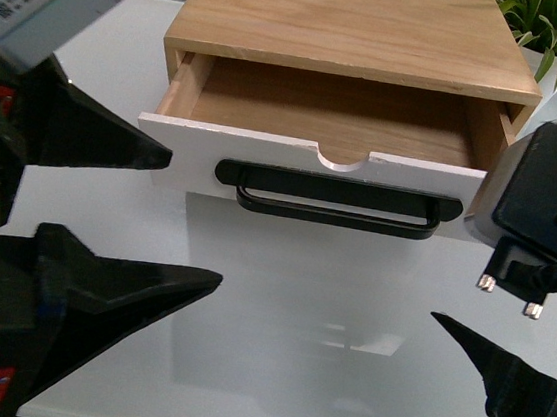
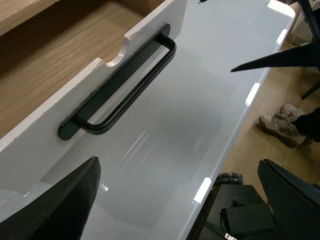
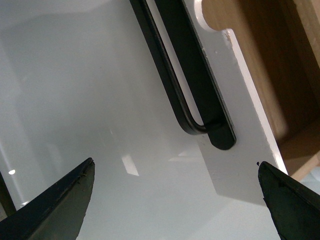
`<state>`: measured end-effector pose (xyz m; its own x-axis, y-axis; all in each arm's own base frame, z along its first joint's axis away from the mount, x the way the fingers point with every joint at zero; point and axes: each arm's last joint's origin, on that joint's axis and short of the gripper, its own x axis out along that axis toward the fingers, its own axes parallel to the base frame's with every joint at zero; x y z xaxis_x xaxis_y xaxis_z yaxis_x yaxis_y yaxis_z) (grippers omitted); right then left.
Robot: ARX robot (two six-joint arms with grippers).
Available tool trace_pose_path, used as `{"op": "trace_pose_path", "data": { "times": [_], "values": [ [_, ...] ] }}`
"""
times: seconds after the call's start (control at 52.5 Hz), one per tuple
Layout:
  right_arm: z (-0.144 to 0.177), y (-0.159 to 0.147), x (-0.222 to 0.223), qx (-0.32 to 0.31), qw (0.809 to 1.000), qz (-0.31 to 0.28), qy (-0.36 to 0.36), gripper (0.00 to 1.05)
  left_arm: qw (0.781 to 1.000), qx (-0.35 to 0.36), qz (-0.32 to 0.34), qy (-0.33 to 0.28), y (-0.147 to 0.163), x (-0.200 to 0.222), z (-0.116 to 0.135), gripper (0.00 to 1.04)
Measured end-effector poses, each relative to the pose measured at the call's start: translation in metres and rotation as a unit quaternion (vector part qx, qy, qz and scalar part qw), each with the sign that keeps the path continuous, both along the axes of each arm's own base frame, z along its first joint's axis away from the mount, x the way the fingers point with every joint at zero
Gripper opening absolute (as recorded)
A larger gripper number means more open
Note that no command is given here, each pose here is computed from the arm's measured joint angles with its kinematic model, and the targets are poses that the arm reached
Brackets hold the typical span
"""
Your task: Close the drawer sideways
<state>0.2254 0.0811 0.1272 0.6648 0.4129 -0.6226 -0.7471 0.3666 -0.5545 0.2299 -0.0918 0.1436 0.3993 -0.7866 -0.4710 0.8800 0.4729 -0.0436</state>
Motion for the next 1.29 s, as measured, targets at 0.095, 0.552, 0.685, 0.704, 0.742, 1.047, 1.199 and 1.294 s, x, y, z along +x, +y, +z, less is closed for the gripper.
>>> {"op": "trace_pose_path", "data": {
  "times": [0.095,0.552,0.685,0.704,0.742,1.047,1.199,1.294],
  "values": [
    [-0.006,0.005,0.005,-0.012,1.0,0.017,-0.001,0.96,1.0,0.0,-0.01,-0.002,-0.008,0.008,-0.004,0.96],
    [-0.028,0.026,0.024,-0.049,0.996,0.074,-0.002,0.96,0.999,0.016,-0.028,0.006,-0.032,0.037,-0.023,0.96],
    [-0.033,0.029,0.028,-0.055,0.995,0.081,0.001,0.96,0.999,0.019,-0.036,0.006,-0.037,0.039,-0.025,0.96],
    [-0.033,0.03,0.028,-0.055,0.995,0.082,0.001,0.96,0.999,0.02,-0.037,0.006,-0.038,0.039,-0.026,0.96],
    [-0.034,0.03,0.029,-0.056,0.995,0.085,0.003,0.96,0.999,0.022,-0.04,0.005,-0.04,0.04,-0.027,0.96],
    [-0.034,0.036,0.035,-0.057,0.994,0.092,-0.003,0.96,0.998,0.03,-0.051,0.006,-0.054,0.048,-0.032,0.96],
    [-0.034,0.037,0.037,-0.056,0.994,0.093,-0.004,0.96,0.998,0.031,-0.053,0.005,-0.058,0.053,-0.033,0.96],
    [-0.034,0.038,0.038,-0.057,0.994,0.093,-0.004,0.96,0.998,0.032,-0.052,0.004,-0.06,0.056,-0.033,0.96]
  ]
}}
